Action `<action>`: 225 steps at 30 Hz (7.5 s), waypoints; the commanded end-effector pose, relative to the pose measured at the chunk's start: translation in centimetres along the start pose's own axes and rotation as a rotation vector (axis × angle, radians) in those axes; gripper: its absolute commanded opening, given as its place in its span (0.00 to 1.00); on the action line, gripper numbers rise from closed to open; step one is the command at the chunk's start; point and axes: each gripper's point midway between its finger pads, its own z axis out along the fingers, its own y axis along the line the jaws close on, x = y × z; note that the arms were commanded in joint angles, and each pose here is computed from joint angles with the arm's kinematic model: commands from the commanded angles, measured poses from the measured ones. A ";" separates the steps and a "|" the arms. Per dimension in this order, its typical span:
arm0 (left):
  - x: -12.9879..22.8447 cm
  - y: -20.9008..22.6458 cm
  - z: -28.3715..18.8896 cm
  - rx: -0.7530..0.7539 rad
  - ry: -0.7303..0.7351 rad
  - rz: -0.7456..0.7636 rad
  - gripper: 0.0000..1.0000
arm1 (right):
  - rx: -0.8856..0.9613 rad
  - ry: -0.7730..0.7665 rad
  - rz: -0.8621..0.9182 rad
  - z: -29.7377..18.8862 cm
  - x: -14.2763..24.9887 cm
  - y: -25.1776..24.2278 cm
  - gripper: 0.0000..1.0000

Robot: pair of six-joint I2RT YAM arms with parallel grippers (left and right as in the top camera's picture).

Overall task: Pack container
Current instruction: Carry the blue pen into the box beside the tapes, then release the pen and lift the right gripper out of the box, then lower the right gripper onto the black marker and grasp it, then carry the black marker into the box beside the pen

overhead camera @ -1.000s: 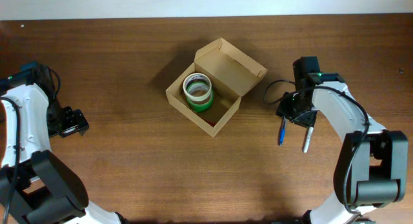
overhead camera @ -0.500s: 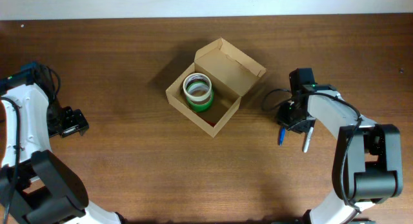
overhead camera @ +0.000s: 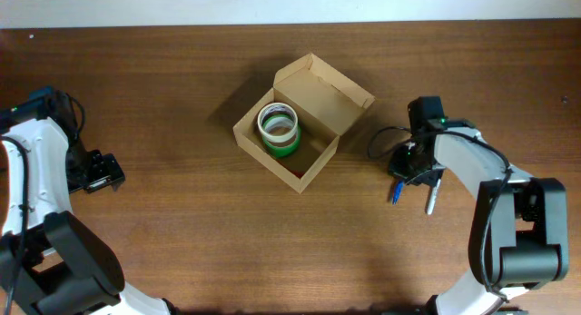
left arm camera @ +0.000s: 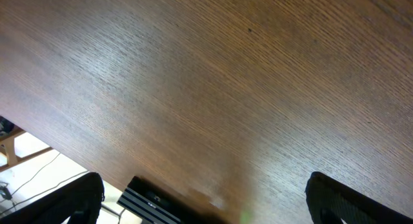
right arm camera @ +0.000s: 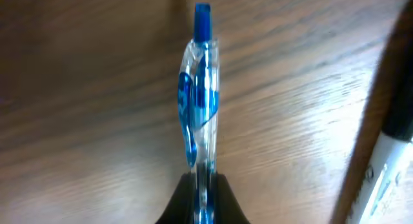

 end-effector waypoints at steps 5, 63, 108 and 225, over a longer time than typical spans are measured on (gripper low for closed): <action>0.1 0.1 -0.1 0.005 -0.004 0.008 1.00 | -0.279 -0.316 -0.372 -19.3 -6.0 7.9 0.04; 0.1 0.1 -0.1 0.005 -0.004 0.007 1.00 | -0.209 0.052 -1.348 -4.5 8.8 29.5 0.04; 0.1 0.1 -0.1 0.005 -0.004 0.008 1.00 | 0.041 -0.185 -0.049 -13.9 1.2 -5.4 0.55; 0.1 0.1 -0.1 0.005 -0.004 0.007 1.00 | -0.072 -0.020 -1.443 -5.6 7.7 28.9 0.04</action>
